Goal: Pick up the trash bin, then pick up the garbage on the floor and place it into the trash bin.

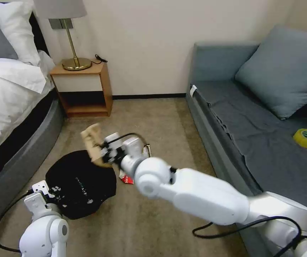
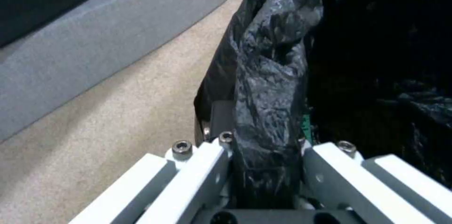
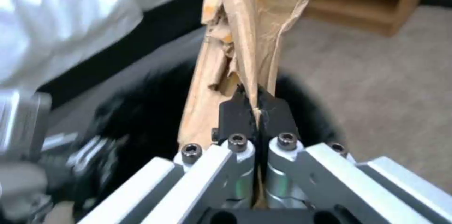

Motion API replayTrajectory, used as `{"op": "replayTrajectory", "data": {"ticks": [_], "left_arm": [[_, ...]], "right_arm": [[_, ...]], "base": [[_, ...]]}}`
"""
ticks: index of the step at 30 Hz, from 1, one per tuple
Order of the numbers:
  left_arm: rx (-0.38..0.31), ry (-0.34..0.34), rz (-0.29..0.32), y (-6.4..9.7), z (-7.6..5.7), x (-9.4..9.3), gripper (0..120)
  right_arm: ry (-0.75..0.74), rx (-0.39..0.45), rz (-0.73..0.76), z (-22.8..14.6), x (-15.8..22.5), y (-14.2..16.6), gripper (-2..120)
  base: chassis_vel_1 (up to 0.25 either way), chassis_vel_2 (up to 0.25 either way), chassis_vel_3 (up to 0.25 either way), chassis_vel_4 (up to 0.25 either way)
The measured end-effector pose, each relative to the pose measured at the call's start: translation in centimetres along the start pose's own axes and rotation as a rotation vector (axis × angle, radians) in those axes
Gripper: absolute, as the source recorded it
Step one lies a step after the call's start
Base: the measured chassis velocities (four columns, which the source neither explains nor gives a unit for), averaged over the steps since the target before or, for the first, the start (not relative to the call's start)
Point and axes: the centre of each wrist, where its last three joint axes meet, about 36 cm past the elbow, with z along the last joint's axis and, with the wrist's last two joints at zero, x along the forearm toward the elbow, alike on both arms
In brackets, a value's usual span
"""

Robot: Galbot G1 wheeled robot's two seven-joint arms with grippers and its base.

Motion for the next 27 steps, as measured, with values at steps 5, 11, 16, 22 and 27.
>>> {"op": "replayTrajectory", "data": {"ticks": [5,11,16,22,27], "left_arm": [[0.004,-0.009,0.012,-0.1,-0.4,0.6,3],[0.003,-0.009,0.012,0.0,-0.4,0.8,3],[0.002,-0.009,0.011,0.0,-0.4,0.9,3],[0.002,-0.012,0.012,0.0,-0.5,0.9,3],[0.004,-0.014,0.011,0.0,-0.5,0.8,3]], "right_arm": [[0.067,0.029,0.010,3.6,-2.2,1.9,0],[0.080,0.048,0.026,4.7,-3.1,2.1,12],[0.079,0.051,0.023,4.8,-2.9,2.1,33],[0.059,0.046,0.023,4.1,-2.4,1.8,52],[-0.034,0.034,0.037,1.2,-0.3,-0.1,72]], "base": [[0.000,0.000,0.000,0.000],[0.000,0.000,0.000,0.000],[0.000,0.000,0.000,0.000],[0.000,0.000,0.000,0.000],[0.000,0.000,0.000,0.000]]}}
